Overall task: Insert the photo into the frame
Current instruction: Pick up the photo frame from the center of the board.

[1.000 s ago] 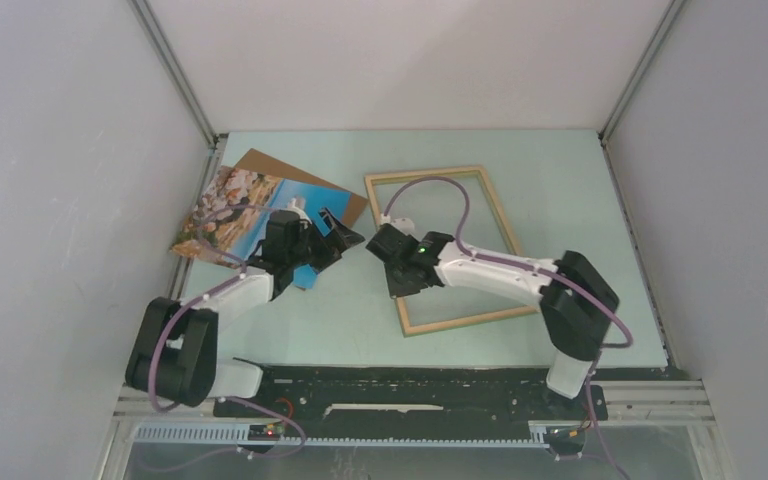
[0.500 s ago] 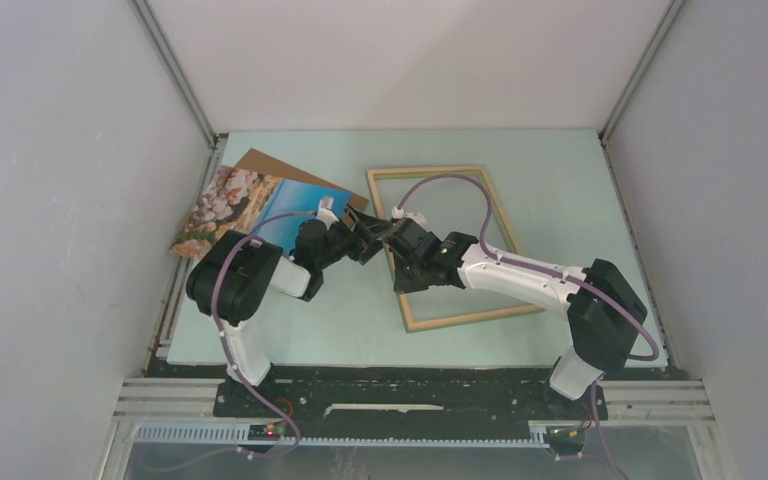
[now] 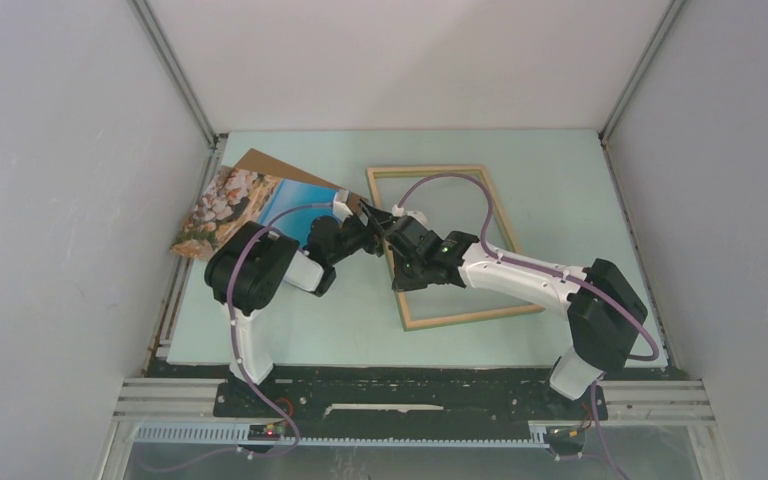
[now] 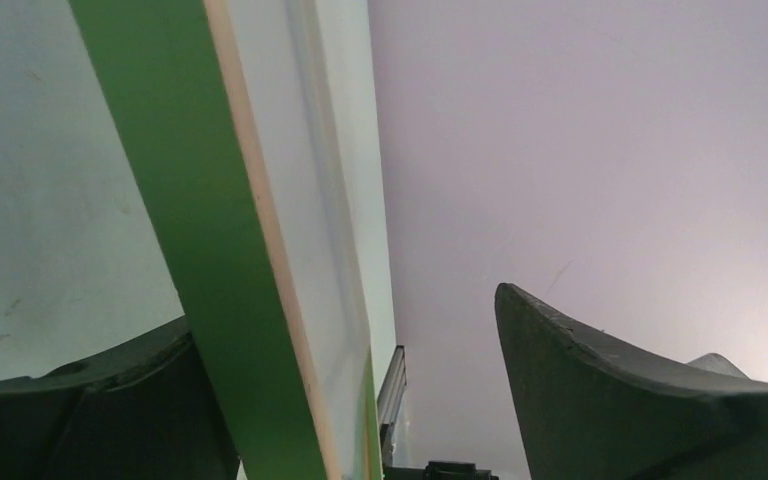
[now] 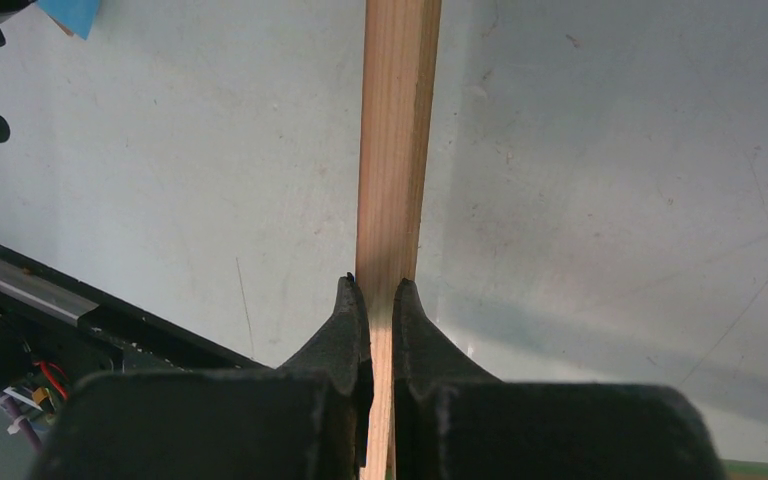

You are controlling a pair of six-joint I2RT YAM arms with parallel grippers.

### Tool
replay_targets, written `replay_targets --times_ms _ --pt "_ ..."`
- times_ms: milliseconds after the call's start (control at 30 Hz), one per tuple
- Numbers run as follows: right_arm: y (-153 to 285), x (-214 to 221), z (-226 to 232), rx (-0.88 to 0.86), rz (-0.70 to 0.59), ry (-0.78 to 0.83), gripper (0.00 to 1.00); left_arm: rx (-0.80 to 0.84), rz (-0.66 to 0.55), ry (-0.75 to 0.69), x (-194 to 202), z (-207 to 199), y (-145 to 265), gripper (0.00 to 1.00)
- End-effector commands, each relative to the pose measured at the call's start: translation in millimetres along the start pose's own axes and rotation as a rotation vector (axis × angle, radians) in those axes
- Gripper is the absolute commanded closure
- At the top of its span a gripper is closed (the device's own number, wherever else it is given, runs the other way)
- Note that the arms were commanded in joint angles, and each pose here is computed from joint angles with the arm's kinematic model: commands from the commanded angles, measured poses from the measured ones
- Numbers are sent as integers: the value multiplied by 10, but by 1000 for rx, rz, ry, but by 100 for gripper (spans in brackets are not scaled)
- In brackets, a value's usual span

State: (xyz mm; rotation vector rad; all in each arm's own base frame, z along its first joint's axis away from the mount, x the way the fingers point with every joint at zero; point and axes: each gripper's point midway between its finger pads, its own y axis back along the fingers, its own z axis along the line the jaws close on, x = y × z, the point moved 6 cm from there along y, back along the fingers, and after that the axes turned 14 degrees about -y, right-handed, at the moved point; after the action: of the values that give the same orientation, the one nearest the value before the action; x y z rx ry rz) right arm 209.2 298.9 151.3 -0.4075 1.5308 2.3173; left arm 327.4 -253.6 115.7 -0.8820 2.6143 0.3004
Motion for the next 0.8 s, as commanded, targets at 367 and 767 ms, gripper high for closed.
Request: replay_targets --times_ms 367,767 --pt "-10 -166 87 -48 -76 38 97 83 4 -26 -44 -157 81 49" --pt "213 -200 94 -94 -71 70 38 80 16 -45 -92 -86 91 60"
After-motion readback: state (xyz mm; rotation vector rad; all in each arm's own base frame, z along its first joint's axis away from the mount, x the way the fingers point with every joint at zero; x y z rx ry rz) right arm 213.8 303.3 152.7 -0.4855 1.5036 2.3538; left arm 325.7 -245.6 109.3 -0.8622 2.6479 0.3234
